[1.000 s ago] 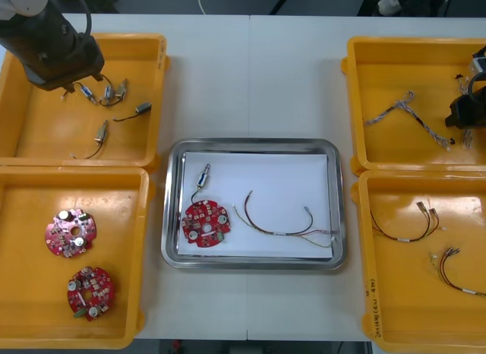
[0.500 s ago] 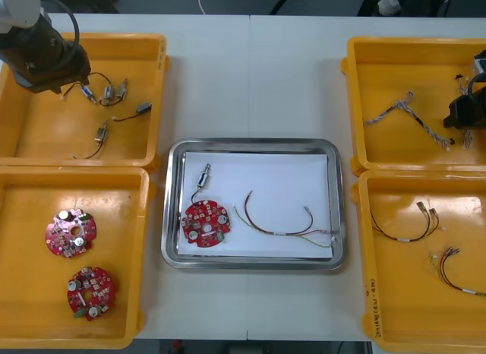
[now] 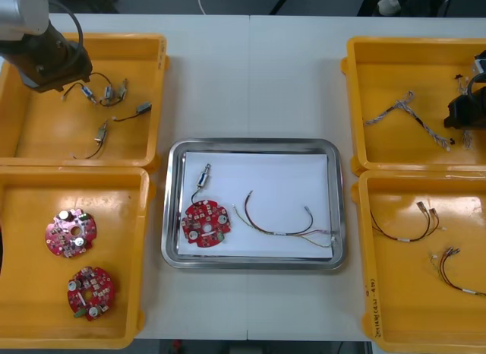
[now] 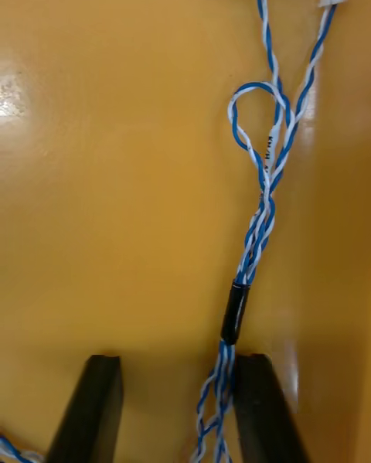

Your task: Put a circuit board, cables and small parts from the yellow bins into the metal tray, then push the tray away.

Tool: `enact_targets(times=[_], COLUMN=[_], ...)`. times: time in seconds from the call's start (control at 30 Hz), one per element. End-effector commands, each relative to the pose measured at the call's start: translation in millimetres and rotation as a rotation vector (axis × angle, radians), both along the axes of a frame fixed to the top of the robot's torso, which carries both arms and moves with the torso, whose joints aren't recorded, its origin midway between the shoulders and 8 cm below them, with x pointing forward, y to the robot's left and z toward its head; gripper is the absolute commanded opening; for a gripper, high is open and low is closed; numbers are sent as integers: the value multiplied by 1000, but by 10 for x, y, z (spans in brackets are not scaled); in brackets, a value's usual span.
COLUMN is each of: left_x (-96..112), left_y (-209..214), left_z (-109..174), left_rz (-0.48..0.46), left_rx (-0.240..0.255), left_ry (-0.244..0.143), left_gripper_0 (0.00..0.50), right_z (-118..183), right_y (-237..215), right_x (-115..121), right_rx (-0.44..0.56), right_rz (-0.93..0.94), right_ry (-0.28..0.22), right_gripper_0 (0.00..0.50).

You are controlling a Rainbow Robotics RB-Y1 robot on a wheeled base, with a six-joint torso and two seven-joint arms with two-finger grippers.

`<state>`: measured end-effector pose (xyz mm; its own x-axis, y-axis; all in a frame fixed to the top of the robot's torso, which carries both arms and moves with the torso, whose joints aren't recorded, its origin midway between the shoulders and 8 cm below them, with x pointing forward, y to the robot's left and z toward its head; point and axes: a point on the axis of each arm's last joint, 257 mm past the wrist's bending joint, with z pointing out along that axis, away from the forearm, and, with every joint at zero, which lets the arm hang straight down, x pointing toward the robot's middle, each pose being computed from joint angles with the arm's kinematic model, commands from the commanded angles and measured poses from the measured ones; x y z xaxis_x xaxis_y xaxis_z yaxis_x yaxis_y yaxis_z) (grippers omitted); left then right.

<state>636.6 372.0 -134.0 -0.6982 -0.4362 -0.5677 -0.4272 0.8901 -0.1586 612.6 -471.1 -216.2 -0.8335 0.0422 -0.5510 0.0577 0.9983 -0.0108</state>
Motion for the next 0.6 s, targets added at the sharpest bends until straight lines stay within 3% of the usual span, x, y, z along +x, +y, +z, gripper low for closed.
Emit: enact_targets(times=[0.03,0.3,0.6], left_x=[286,345,426], left_y=[-218,-170,-118], left_z=[343,181,21], left_rz=[-70,-64,-64], left_rx=[18,43,56], left_ry=[-94,-96,-115], left_gripper_0=[500,500,500], right_z=[-174,-152,292], right_y=[52,42,51], right_x=[-70,-60,-41], right_rx=[46,39,-8], right_rz=[-36,-29,37], right_ry=[19,14,27], right_gripper_0=[0,0,0])
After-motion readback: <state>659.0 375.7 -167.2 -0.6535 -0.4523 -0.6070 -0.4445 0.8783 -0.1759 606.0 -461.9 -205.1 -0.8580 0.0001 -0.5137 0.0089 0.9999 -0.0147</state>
